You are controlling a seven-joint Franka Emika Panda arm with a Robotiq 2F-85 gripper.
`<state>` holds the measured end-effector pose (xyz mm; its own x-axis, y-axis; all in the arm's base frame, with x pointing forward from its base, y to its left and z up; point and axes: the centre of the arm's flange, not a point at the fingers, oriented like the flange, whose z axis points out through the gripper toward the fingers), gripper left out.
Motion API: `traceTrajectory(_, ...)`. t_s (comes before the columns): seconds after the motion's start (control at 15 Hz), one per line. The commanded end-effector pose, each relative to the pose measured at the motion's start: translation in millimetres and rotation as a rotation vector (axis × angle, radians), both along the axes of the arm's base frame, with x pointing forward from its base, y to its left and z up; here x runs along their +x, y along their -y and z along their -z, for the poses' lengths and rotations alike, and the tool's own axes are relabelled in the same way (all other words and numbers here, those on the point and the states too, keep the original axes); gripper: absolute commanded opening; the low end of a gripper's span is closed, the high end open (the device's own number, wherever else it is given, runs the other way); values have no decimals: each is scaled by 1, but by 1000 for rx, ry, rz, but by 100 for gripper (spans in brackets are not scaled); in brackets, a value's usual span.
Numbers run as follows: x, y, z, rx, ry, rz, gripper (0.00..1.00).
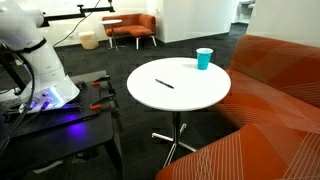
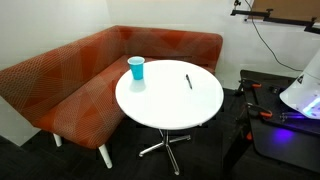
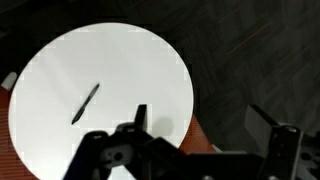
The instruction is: Put the pen in the blue cup
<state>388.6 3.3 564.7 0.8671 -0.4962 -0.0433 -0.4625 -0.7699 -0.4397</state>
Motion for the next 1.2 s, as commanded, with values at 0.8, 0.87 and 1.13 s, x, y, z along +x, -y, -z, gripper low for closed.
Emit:
traceTrajectory(0.8, 101, 91, 94, 255, -400, 304, 100)
traceTrajectory(0.87, 102, 98, 107, 258, -424, 318, 100)
traceTrajectory(1.13, 98, 106, 132, 235, -436, 327, 100)
